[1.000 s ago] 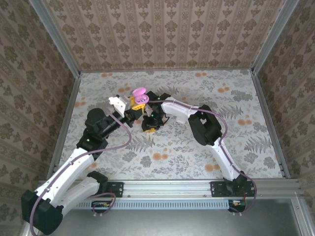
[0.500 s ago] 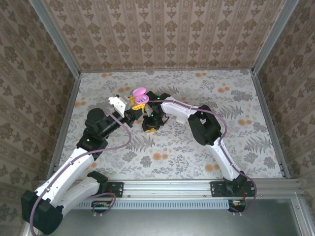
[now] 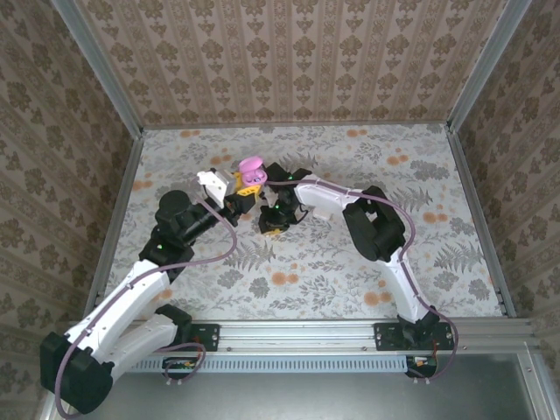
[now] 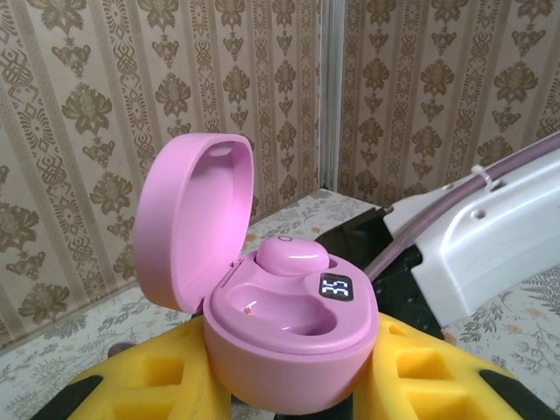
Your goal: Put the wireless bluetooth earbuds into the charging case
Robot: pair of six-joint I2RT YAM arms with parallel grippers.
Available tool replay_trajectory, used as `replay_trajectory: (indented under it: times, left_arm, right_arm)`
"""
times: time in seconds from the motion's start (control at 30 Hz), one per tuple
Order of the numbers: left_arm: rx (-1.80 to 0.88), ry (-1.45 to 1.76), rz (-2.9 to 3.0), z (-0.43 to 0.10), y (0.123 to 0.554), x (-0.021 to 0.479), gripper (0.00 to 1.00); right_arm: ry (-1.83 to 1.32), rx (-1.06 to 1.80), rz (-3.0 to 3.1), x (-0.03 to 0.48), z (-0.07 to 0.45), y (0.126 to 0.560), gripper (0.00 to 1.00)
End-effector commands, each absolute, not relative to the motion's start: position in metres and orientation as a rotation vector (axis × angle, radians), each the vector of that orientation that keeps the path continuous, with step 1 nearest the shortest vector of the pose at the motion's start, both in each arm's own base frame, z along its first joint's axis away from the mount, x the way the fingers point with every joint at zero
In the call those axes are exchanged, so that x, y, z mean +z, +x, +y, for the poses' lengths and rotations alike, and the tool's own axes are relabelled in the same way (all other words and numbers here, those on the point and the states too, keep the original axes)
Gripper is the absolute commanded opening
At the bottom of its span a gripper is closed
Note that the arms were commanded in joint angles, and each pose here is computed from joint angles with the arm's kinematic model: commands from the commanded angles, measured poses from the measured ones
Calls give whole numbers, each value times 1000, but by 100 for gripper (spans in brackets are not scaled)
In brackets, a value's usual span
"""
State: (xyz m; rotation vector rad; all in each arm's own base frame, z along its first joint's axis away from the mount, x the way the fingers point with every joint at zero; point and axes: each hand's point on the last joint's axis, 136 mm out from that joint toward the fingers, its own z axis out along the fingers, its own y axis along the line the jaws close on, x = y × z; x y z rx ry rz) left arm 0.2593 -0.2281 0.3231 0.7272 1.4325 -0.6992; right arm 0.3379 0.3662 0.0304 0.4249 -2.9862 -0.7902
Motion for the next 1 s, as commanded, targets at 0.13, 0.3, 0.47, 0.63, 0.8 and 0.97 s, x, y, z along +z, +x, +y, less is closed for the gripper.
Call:
replay_trajectory:
  times: [0.13, 0.3, 0.47, 0.63, 0.8, 0.97]
  left_arm:
    - [-720, 730, 1367, -233, 258, 344, 33]
    - [-731, 735, 1374, -238, 261, 340, 34]
    - [-758, 746, 1385, -248, 266, 335, 33]
    - [-785, 770, 1392, -263, 269, 329, 33]
    - [-806, 782, 1391, -275, 272, 324, 33]
    - [-831, 801, 1396, -285, 273, 320, 33]
  right_arm:
    - [334, -835, -3102, 62, 341, 347, 25]
    - [240, -860, -3204, 90, 310, 348, 25]
    - [156, -893, -3315, 131, 276, 349, 25]
    - [107, -940, -3448, 183, 246, 348, 25]
    - [155, -1023, -3574, 238, 230, 341, 25]
    - [217, -1135, -3609, 281, 229, 333, 25]
